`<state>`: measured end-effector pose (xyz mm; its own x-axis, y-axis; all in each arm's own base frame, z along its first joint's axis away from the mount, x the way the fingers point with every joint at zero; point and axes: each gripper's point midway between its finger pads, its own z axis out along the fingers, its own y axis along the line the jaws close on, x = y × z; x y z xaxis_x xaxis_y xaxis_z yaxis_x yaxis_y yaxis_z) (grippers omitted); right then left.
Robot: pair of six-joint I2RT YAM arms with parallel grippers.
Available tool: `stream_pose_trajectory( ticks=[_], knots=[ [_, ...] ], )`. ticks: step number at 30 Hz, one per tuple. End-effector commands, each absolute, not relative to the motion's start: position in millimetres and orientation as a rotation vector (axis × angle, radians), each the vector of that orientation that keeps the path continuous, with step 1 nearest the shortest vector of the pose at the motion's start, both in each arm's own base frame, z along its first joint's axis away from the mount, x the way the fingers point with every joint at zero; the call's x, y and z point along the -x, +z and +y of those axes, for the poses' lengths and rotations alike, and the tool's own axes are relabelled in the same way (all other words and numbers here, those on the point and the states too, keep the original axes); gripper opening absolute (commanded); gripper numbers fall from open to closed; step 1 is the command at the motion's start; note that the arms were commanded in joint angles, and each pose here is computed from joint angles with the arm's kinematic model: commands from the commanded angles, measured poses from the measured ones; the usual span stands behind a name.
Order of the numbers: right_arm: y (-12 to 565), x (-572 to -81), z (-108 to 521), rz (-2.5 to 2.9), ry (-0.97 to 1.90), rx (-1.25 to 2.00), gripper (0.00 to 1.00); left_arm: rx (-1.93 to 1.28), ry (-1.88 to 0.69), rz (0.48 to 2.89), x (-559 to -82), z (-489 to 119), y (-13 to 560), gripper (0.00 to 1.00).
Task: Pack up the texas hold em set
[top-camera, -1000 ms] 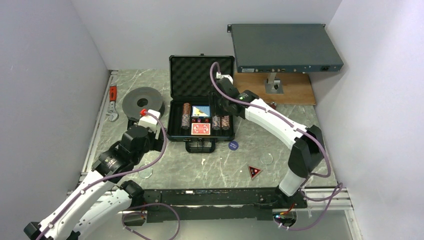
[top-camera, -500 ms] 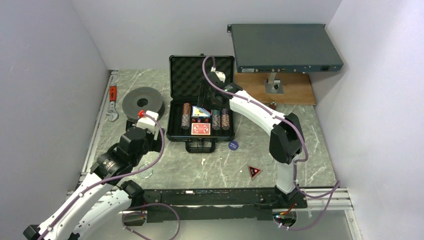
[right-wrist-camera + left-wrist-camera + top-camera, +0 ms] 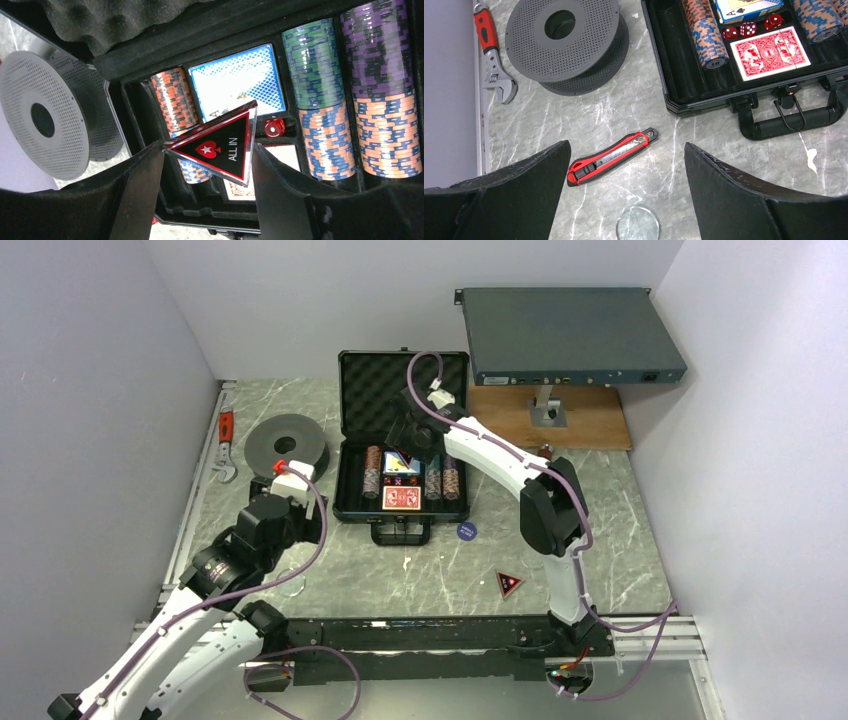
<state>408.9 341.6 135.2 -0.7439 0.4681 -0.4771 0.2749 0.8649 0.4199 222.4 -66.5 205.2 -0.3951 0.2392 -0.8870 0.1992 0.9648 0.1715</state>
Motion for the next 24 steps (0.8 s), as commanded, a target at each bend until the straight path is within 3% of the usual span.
stream_pose_trajectory(
  ticks=[1, 24],
  knots=[
    [147.6, -420.0, 346.6, 2.371, 0.477, -0.667, 0.23, -0.318, 0.021, 1.950, -226.7, -70.5, 214.7, 0.89],
    [104.2, -448.9, 362.9, 2.392, 0.426, -0.651, 0.20, -0.314, 0.035, 1.964, -228.9, -68.6, 210.4, 0.89]
  ],
)
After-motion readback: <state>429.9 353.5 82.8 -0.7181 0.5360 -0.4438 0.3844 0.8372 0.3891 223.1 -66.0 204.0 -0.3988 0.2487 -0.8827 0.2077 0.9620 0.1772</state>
